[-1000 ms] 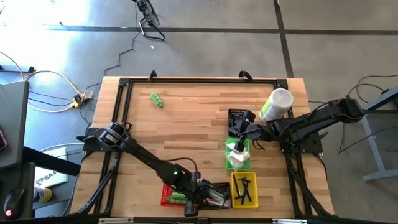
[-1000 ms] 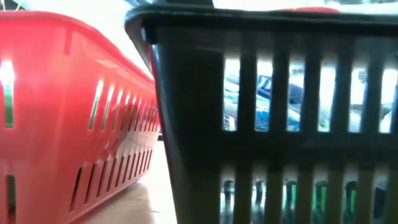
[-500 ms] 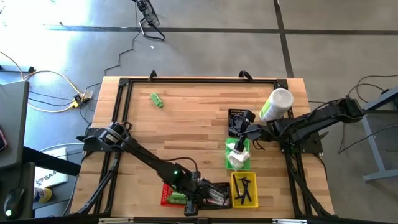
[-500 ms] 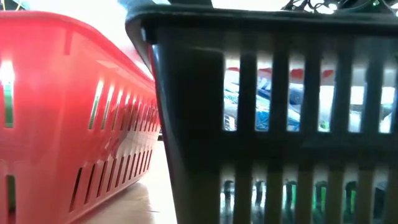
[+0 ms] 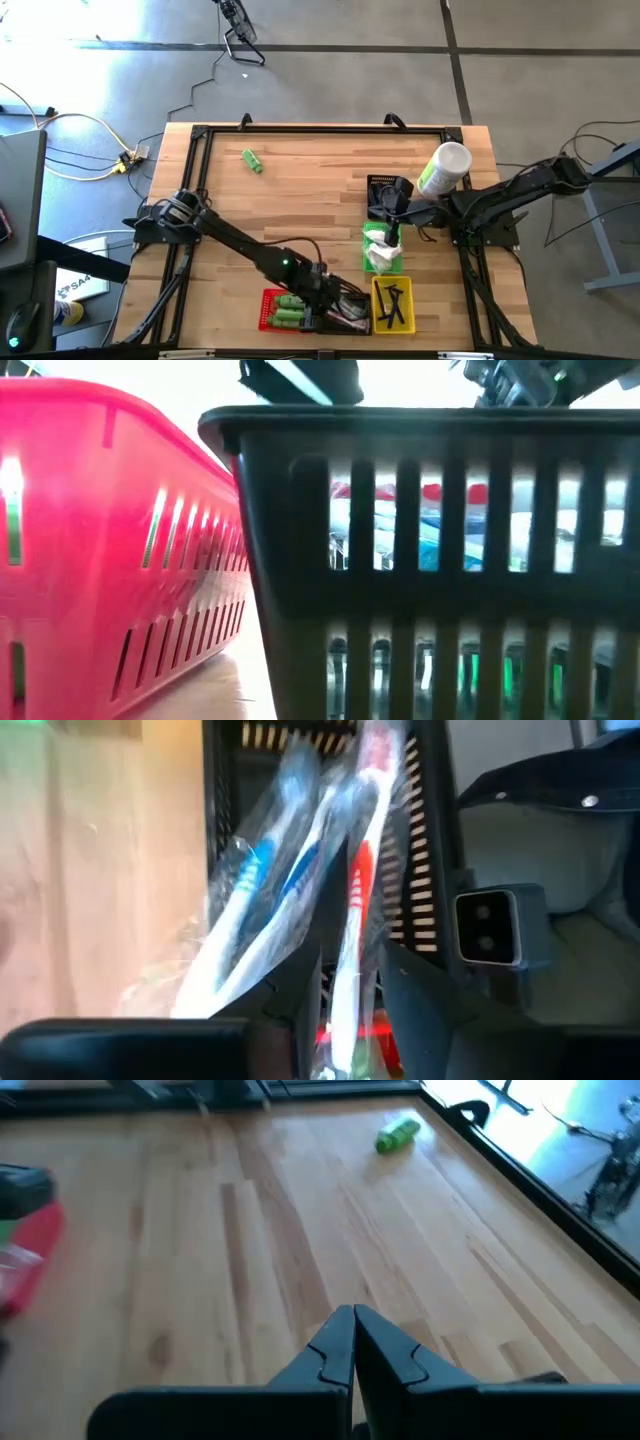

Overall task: Pick & Place Travel size toiletries
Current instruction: Put the red toothbrush into the bottom black bin

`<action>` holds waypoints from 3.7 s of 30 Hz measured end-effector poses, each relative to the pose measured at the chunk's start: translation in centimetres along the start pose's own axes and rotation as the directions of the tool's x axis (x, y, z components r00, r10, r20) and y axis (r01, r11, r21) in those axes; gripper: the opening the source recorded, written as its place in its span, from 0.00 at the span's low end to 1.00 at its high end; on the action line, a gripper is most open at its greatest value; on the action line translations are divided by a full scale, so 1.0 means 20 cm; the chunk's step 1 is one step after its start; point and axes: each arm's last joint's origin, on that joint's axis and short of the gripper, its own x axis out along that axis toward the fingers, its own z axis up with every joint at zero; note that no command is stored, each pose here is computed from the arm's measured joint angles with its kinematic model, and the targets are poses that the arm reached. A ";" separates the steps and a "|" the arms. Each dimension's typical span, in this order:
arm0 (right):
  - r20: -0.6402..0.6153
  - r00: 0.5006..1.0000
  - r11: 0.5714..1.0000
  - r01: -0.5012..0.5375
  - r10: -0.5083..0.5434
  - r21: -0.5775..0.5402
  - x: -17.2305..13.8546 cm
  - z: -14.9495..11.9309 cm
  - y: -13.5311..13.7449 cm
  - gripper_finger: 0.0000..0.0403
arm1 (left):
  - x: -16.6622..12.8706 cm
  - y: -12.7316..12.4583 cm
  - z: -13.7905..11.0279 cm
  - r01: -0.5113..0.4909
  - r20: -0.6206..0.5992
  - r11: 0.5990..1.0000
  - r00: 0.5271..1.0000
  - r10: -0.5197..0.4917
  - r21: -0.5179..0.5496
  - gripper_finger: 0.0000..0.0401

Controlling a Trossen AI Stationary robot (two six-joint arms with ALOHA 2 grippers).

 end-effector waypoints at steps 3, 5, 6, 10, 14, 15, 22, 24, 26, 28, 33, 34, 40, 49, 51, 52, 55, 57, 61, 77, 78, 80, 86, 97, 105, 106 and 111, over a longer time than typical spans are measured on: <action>0.036 0.999 0.999 -0.036 0.036 0.005 -0.05 0.02 0.01 0.00 | -0.09 -0.03 0.04 0.027 0.062 0.999 0.998 -0.029 0.036 0.22; 0.062 0.996 0.998 -0.060 0.059 0.008 -0.09 0.03 0.02 0.00 | -0.16 -0.05 0.05 0.041 0.093 0.998 0.995 -0.046 0.051 0.20; 0.075 0.995 0.997 -0.073 0.072 0.010 -0.11 0.04 0.03 0.00 | -0.18 -0.06 0.06 0.050 0.109 0.997 0.992 -0.057 0.061 0.20; 0.106 0.987 0.992 -0.123 0.122 0.005 -0.16 0.05 0.05 0.00 | -0.29 -0.10 0.06 -0.021 0.178 0.994 0.984 0.001 0.108 0.16; 0.122 0.976 0.983 -0.182 0.181 -0.003 -0.21 0.05 0.09 0.00 | -0.41 -0.09 0.08 -0.134 0.262 0.985 0.960 0.102 0.110 0.11; 0.122 0.972 0.980 -0.199 0.198 -0.009 -0.22 0.04 0.10 0.00 | -0.44 -0.09 0.08 -0.171 0.288 0.980 0.948 0.136 0.100 0.09; 0.128 0.946 0.954 -0.295 0.299 -0.050 -0.29 0.02 0.18 0.00 | -0.55 -0.08 0.13 -0.388 0.457 0.914 0.838 0.298 0.115 0.01; 0.132 0.939 0.948 -0.313 0.318 -0.056 -0.30 0.02 0.20 0.00 | -0.56 -0.08 0.15 -0.405 0.488 0.901 0.825 0.286 0.155 0.02; 0.132 0.933 0.942 -0.329 0.335 -0.064 -0.31 0.01 0.21 0.00 | -0.55 -0.09 0.16 -0.390 0.504 0.904 0.825 0.258 0.176 0.02; 0.131 0.928 0.937 -0.343 0.350 -0.071 -0.32 0.01 0.23 0.00 | -0.54 -0.09 0.16 -0.387 0.502 0.905 0.827 0.254 0.178 0.02; 0.129 0.919 0.928 -0.364 0.372 -0.082 -0.34 0.00 0.24 0.00 | -0.54 -0.09 0.16 -0.385 0.502 0.905 0.827 0.252 0.179 0.03; 0.131 0.918 0.927 -0.365 0.373 -0.083 -0.34 0.00 0.24 0.00 | -0.54 -0.09 0.16 -0.385 0.500 0.905 0.828 0.253 0.180 0.03; 0.133 0.919 0.928 -0.363 0.372 -0.086 -0.34 0.00 0.24 0.00 | -0.54 -0.07 0.17 -0.409 0.502 0.889 0.824 0.263 0.205 0.03; 0.137 0.918 0.928 -0.363 0.373 -0.088 -0.34 0.01 0.25 0.00 | -0.53 -0.04 0.19 -0.358 0.478 0.855 0.865 0.152 0.375 0.03; 0.138 0.918 0.928 -0.361 0.372 -0.095 -0.34 0.01 0.24 0.00 | -0.51 0.01 0.18 -0.355 0.451 0.849 0.878 0.160 0.390 0.03; 0.138 0.919 0.928 -0.358 0.370 -0.103 -0.34 0.01 0.24 0.00 | -0.49 0.04 0.17 -0.361 0.436 0.849 0.882 0.176 0.387 0.03; 0.138 0.919 0.927 -0.355 0.370 -0.120 -0.34 0.01 0.24 0.00 | -0.45 0.13 0.16 -0.382 0.426 0.852 0.879 0.215 0.358 0.03; 0.139 0.918 0.926 -0.354 0.371 -0.133 -0.34 0.01 0.24 0.00 | -0.43 0.18 0.16 -0.384 0.433 0.860 0.874 0.221 0.337 0.03; 0.141 0.918 0.926 -0.353 0.371 -0.137 -0.34 0.01 0.24 0.00 | -0.40 0.26 0.15 -0.359 0.432 0.867 0.881 0.193 0.345 0.03; 0.144 0.917 0.926 -0.356 0.372 -0.127 -0.34 0.01 0.24 0.00 | -0.55 0.35 -0.21 -0.350 0.619 0.865 0.783 0.059 0.360 0.03; 0.148 0.916 0.926 -0.357 0.373 -0.125 -0.34 0.01 0.24 0.00 | -0.57 0.36 -0.24 -0.348 0.628 0.867 0.777 0.054 0.357 0.03; 0.157 0.915 0.927 -0.356 0.371 -0.119 -0.34 0.02 0.25 0.00 | -0.60 0.37 -0.28 -0.340 0.653 0.871 0.757 0.029 0.355 0.03; 0.243 0.933 0.965 -0.256 0.264 -0.063 -0.34 0.05 0.23 0.00 | -0.72 0.40 -0.43 -0.315 0.673 0.872 0.739 -0.022 0.374 0.03; 0.323 0.918 0.971 -0.238 0.229 -0.012 -0.35 0.09 0.24 0.00 | -0.82 0.47 -0.69 -0.318 0.694 0.872 0.719 -0.033 0.372 0.03; 0.337 0.922 0.976 -0.214 0.192 0.030 -0.30 0.10 0.28 0.00 | -0.88 0.52 -0.85 -0.317 0.725 0.875 0.687 -0.054 0.365 0.03; 0.333 0.925 0.977 -0.209 0.184 0.041 -0.30 0.11 0.29 0.00 | -0.89 0.52 -0.85 -0.315 0.738 0.877 0.672 -0.065 0.364 0.03; 0.258 0.960 0.992 -0.118 0.106 0.034 -0.24 0.19 0.34 0.00 | -0.92 0.54 -0.92 -0.283 0.757 0.887 0.645 -0.105 0.364 0.03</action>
